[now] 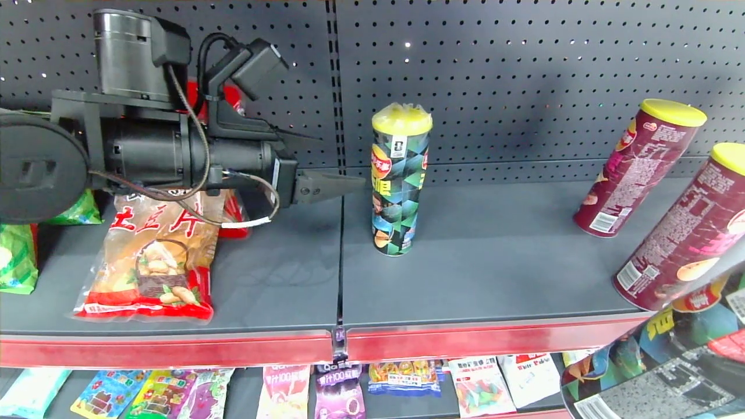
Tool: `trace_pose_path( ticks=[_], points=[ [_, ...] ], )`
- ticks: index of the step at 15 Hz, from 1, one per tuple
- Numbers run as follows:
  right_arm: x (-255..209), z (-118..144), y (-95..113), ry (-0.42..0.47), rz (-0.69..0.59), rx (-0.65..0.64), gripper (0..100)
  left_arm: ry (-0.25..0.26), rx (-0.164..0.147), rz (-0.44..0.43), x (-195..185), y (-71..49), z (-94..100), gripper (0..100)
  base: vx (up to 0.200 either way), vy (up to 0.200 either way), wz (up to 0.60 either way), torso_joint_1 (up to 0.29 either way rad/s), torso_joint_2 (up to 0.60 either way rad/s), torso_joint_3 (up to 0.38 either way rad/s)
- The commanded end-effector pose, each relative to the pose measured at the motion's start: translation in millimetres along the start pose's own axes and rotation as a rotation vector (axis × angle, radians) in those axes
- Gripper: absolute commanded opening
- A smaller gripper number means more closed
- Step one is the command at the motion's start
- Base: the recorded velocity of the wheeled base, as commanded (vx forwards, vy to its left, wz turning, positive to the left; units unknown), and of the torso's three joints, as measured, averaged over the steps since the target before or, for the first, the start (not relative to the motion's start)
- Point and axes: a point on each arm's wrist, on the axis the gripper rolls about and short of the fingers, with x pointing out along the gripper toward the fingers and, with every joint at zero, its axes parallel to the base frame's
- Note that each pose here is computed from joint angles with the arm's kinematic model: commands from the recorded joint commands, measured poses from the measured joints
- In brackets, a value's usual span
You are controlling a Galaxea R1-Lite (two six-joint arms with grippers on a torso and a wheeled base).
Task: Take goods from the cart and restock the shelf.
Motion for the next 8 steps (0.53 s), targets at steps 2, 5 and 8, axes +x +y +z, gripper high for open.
trace_pose_path(
  ticks=[2,5,8],
  points=[
    [-0.6,0.6,0.2,-0.003,0.0,0.003,0,0.008,0.009,-0.024,21.9,6.5,-2.5,100,0.0,0.0,0.0,0.0,0.0,0.0],
    [-0.9,0.2,0.3,-0.003,-0.001,0.005,0,0.001,0.014,-0.033,31.5,11.4,-1.3,100,0.0,0.0,0.0,0.0,0.0,0.0],
    [-2.4,-0.1,1.1,-0.007,-0.004,0.007,0,-0.002,0.02,-0.047,41.4,10.5,0.2,100,0.0,0.0,0.0,0.0,0.0,0.0]
  ],
)
